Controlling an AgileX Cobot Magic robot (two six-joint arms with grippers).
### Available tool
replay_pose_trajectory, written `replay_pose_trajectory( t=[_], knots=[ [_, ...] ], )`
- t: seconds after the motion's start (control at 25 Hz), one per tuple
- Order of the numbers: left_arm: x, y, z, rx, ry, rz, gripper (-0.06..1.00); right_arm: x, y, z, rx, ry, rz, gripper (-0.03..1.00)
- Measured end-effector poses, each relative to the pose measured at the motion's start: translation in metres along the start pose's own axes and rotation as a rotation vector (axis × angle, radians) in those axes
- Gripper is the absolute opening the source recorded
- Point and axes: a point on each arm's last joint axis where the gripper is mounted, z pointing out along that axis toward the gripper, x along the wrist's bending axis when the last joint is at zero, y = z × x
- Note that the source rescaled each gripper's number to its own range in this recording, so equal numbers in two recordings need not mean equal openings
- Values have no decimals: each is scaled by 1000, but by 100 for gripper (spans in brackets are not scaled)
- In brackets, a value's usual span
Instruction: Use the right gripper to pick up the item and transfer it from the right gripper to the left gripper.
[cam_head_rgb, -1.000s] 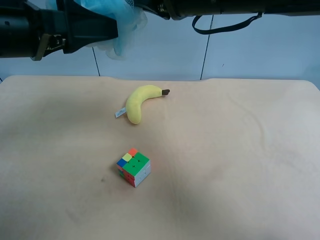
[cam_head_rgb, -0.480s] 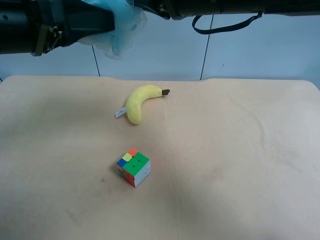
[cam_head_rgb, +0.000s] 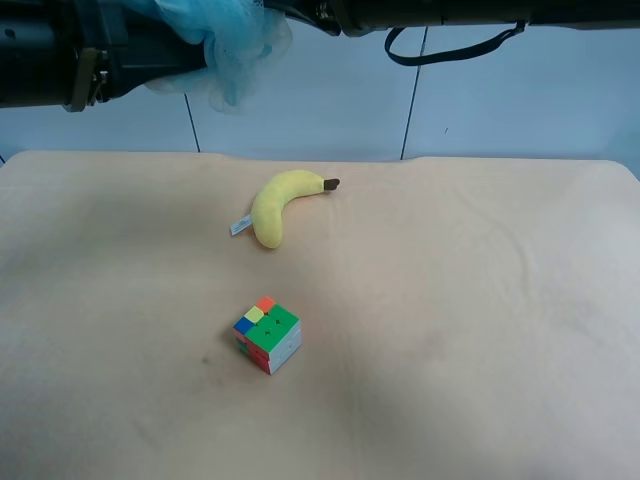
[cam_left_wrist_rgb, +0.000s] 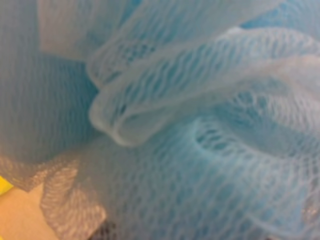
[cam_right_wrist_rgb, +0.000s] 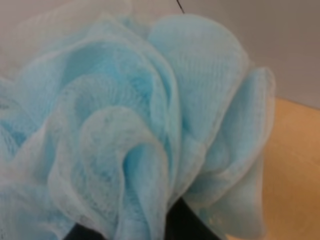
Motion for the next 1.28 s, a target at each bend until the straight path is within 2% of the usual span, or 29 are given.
replay_pose_trajectory(
  t=[0.08,0.72,0.8,0.92,1.2,1.28],
  knots=[
    [0,0,0,0,1,0,1,0,0,0,-1,0,0,0],
    [0,0,0,0,0,0,1,-2,1,0,-4,-18,-1,0],
    [0,0,0,0,0,1,1,-2,1,0,-4,-19,-1,3],
    [0,0,0,0,0,1,1,-2,1,0,-5,-24,-1,17],
    [0,0,0,0,1,1,1,-2,1,0,-5,-28,-1,72],
    [0,0,0,0,1,0,1,-2,1,0,-5,-28,-1,80]
  ],
)
